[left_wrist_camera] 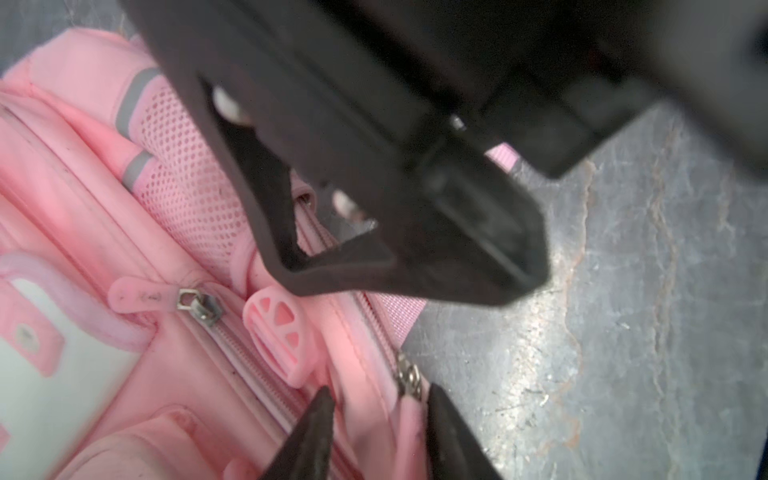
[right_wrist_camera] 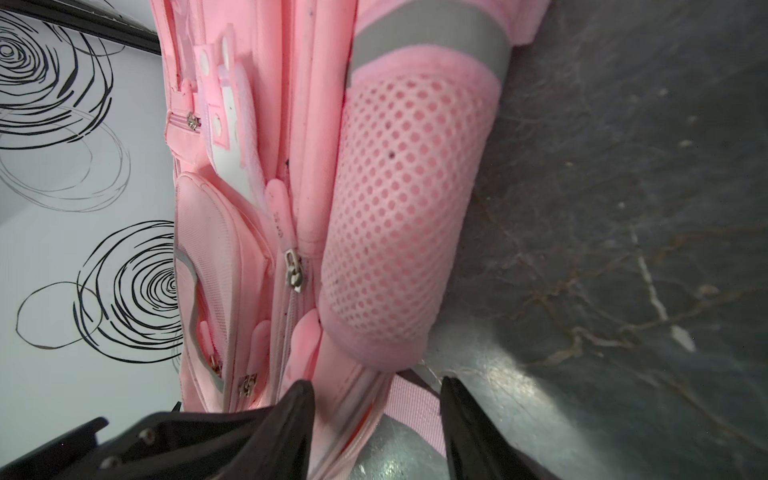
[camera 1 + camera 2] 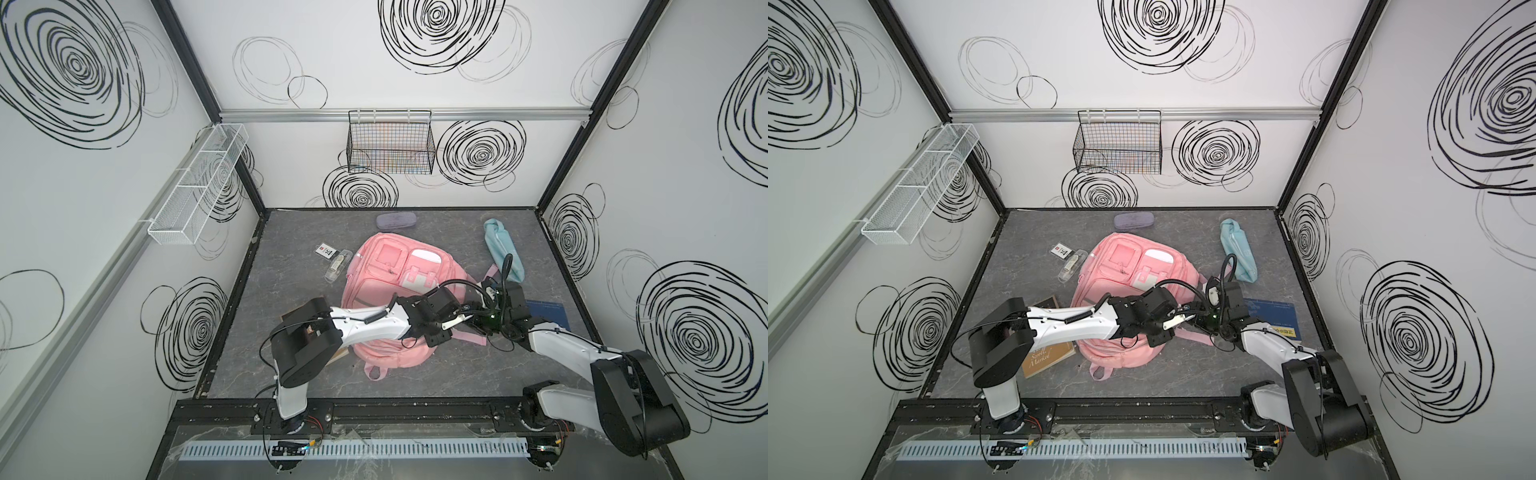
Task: Pack the student bag
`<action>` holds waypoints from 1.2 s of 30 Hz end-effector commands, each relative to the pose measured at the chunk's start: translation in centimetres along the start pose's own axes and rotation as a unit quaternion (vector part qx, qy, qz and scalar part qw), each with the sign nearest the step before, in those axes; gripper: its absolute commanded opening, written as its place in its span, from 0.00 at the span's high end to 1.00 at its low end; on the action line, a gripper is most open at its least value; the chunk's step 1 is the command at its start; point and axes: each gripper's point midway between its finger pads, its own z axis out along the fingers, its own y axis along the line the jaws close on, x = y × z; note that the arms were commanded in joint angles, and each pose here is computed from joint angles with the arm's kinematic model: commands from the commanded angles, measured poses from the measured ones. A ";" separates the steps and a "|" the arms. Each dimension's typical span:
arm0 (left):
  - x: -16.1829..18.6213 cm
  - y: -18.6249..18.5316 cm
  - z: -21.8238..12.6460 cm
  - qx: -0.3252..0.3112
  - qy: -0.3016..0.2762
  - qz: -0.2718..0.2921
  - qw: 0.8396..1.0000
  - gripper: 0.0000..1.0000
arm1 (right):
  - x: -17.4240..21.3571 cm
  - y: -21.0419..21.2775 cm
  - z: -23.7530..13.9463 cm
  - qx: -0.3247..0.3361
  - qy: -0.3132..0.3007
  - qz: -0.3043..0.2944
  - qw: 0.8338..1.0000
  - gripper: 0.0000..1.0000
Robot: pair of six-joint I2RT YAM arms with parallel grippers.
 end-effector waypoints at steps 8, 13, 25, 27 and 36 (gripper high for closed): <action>-1.7 -0.2 -1.8 -0.001 -0.042 0.009 0.999 0.55 | -0.6 1.5 0.7 -0.020 0.001 -0.005 1.000 0.46; -1.8 -0.9 -1.7 0.018 -0.045 0.007 0.999 0.58 | -0.6 1.7 0.7 -0.019 0.000 -0.009 1.000 0.47; -1.2 -1.5 -0.9 0.030 -0.029 0.007 0.999 0.62 | -0.6 1.8 0.7 -0.020 0.000 -0.009 1.000 0.47; -1.1 -1.6 -0.9 0.025 -0.028 0.013 0.999 0.61 | -0.6 1.8 0.7 -0.020 0.001 -0.008 1.000 0.47; -3.0 -2.0 -2.8 -0.012 -0.068 0.007 0.998 0.59 | -0.1 1.8 0.8 -0.027 0.011 -0.004 1.000 0.49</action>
